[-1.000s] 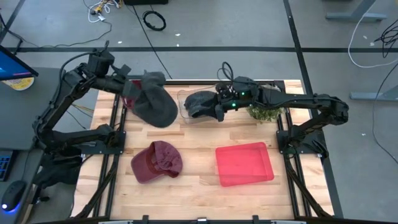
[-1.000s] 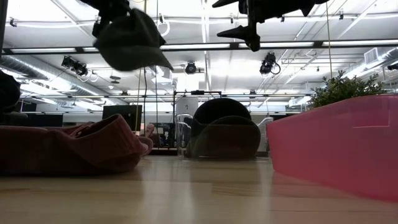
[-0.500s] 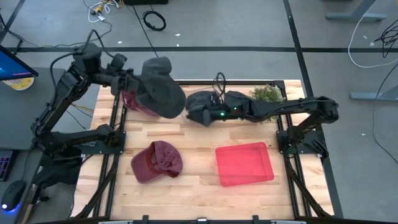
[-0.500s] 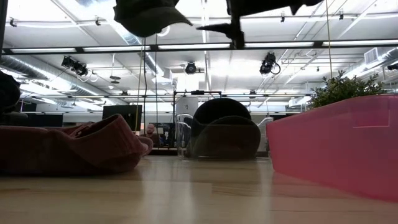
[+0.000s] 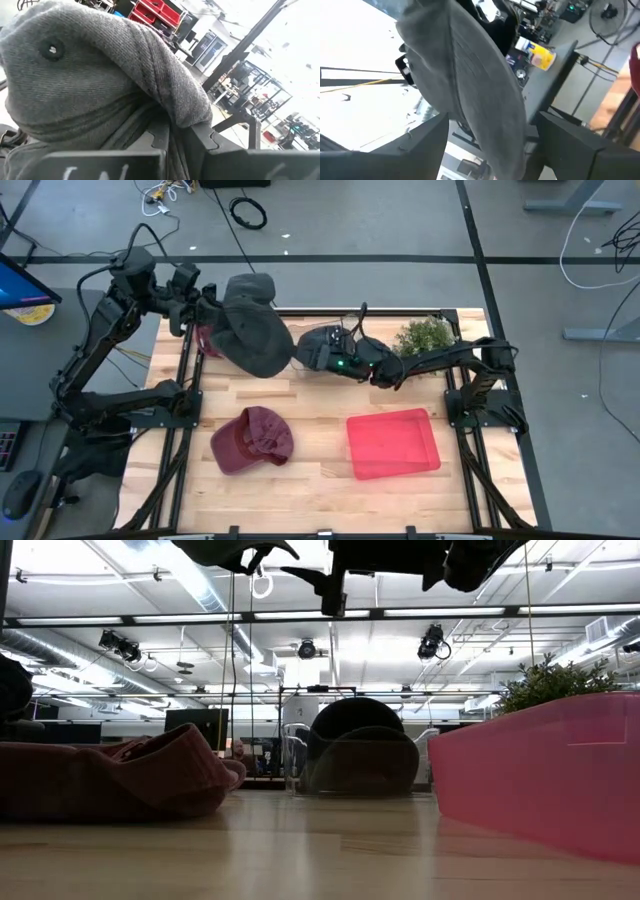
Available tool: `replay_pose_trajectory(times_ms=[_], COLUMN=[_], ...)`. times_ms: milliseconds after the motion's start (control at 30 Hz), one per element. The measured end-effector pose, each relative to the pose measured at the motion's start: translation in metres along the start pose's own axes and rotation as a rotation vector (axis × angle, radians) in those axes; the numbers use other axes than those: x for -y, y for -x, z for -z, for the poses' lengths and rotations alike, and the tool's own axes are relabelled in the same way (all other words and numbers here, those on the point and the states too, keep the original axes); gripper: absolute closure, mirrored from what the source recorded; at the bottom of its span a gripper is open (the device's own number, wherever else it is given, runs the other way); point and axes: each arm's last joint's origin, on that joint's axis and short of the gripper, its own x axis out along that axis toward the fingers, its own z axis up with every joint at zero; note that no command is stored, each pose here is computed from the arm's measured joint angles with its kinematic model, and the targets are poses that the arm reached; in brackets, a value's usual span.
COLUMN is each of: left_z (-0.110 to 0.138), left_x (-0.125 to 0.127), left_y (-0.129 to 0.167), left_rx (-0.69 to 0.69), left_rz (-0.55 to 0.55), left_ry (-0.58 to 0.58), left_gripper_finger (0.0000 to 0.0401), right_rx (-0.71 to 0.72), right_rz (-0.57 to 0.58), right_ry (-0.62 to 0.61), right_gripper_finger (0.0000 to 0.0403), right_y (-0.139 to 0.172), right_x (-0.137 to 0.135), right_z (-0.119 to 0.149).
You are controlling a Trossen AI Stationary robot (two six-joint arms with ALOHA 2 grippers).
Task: Pick & Place hat
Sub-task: Put the black cap into the transparent bin
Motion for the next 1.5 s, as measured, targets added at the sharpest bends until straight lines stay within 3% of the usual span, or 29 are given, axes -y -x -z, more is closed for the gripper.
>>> replay_pose_trajectory(times_ms=[467, 667, 1033, 1200, 1400, 1500], left_z=[0.000, 0.001, 0.005, 0.007, 0.008, 0.009], left_x=[0.001, 0.001, 0.006, 0.009, 0.004, 0.002], left_y=[0.000, 0.000, -0.013, -0.020, -0.029, -0.031], left_rx=[-0.012, -0.027, -0.057, -0.055, -0.067, -0.092], left_rz=[0.022, 0.047, 0.074, 0.057, 0.037, 0.054], left_ry=[0.006, 0.006, 0.009, 0.006, 0.018, 0.034], left_gripper_finger=[0.0371, 0.0371, 0.0371, 0.0371, 0.0371, 0.0371], right_rx=[-0.006, -0.040, -0.064, -0.077, -0.136, -0.163], right_rz=[-0.041, -0.157, -0.172, -0.178, -0.214, -0.252], right_ry=[0.018, 0.032, 0.045, 0.072, 0.082, 0.099], right_gripper_finger=[0.0104, 0.0137, 0.0185, 0.0241, 0.0371, 0.0388], right_y=[0.001, 0.001, 0.001, 0.000, 0.000, 0.001], right_x=[-0.005, -0.013, -0.013, -0.011, -0.011, -0.012], right_z=[0.003, 0.001, -0.001, -0.004, -0.006, -0.007])
